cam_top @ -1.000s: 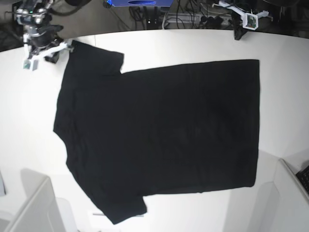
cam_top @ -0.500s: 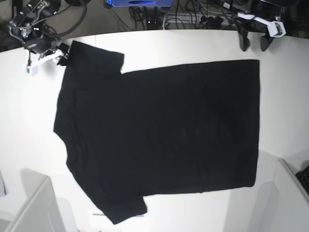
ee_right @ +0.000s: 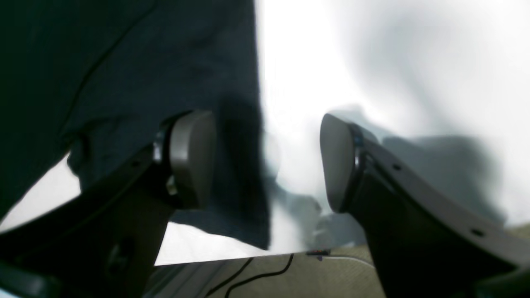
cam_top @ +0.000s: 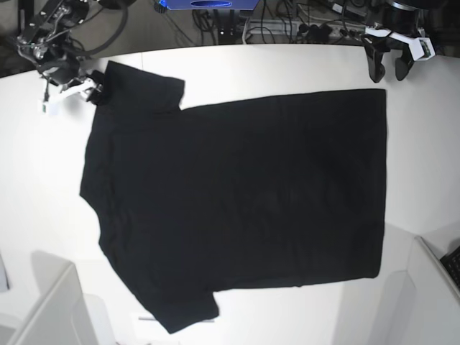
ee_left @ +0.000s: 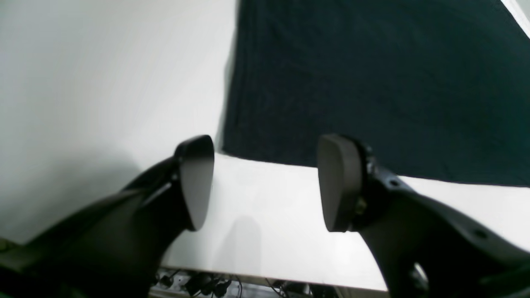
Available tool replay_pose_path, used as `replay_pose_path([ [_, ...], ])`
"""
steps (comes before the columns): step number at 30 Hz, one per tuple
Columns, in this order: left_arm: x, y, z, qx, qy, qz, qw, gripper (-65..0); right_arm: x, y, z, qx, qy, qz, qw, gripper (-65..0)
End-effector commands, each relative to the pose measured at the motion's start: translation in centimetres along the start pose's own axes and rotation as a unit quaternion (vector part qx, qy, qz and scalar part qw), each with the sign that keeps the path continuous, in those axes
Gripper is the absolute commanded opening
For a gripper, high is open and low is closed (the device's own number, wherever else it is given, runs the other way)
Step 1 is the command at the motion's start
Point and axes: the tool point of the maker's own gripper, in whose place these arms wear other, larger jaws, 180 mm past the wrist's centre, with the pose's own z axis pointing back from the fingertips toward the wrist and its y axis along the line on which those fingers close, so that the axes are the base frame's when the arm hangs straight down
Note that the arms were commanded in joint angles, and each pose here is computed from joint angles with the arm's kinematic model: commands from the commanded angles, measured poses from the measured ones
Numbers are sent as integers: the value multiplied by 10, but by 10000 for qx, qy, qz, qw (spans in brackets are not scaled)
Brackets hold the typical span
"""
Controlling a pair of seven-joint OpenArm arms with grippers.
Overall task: Fold the T-shirt properly
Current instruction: 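Lower both grippers and pinch the shirt's shoulder corners at the collar edge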
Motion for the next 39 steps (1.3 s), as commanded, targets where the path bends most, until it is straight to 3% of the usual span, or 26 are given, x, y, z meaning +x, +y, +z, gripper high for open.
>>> replay_pose_path([
  [1,6,1,2,-22,-99,-11,9999,-272,-39,0,-4,-101,770,18,9970,-273],
  [12,6,3,2,10,-99,27,9999,-273,-54,13,-9,50,1013,198,9946,-275],
  [16,10,8,-1,102,-247,537,9982,-270,-55,12,-9,52,1031,184,9945,-290],
  [22,8,12,-4,164,-241,748,9968,-270,-55,12,-10,56,1035,180,9944,-518],
  [24,-2,13,-6,182,31,755,9970,-268,-53,12,-10,53,1016,173,9947,-635],
  [25,-3,12,-9,162,107,765,9969,-268,-53,11,-10,44,1009,163,9948,-650],
  [31,-6,14,-17,177,251,808,9963,-267,-55,10,-9,36,1041,151,9944,-650],
  [39,-12,33,-26,435,103,1749,9836,-270,-58,9,-9,26,1084,146,9940,-650],
])
